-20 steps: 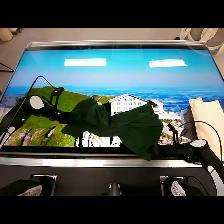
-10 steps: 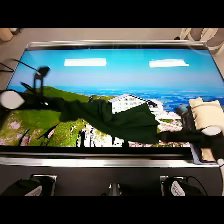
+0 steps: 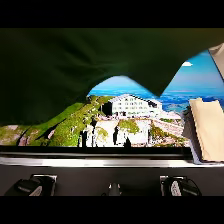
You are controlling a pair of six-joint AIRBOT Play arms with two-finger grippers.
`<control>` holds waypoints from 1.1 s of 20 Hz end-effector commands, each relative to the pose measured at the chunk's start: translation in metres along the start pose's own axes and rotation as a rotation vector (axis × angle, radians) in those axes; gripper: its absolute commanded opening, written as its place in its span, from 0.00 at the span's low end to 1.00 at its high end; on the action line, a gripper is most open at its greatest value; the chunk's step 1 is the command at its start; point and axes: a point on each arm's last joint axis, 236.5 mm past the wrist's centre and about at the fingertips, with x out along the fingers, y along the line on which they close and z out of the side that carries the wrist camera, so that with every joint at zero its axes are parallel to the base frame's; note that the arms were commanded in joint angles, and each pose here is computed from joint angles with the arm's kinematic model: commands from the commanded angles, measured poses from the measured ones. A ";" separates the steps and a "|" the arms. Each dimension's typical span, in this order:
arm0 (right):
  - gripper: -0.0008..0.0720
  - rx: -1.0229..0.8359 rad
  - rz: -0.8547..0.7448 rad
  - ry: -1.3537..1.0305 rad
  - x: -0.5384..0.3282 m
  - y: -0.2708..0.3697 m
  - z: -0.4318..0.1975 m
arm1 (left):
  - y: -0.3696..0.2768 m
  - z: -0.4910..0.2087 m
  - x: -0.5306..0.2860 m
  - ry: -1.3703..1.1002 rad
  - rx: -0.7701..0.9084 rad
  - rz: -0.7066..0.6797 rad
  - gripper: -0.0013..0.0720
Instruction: Fold the shirts.
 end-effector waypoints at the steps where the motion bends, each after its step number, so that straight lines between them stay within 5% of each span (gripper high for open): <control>1: 0.04 -0.064 -0.096 -0.138 -0.041 -0.007 0.065 | -0.019 0.057 -0.031 -0.167 -0.007 -0.046 0.06; 8: 0.04 0.021 0.028 0.164 -0.005 0.002 -0.023 | 0.022 0.015 0.000 -0.030 0.103 0.102 0.06; 13: 0.04 0.251 0.384 0.765 0.034 0.054 -0.239 | 0.082 -0.188 0.064 0.521 0.079 0.200 0.06; 17: 0.04 0.448 0.338 0.929 0.075 0.074 -0.396 | 0.118 -0.371 0.090 0.821 -0.007 0.224 0.06; 22: 0.04 0.610 0.262 0.945 0.114 0.080 -0.469 | 0.128 -0.501 0.109 0.967 -0.180 0.225 0.06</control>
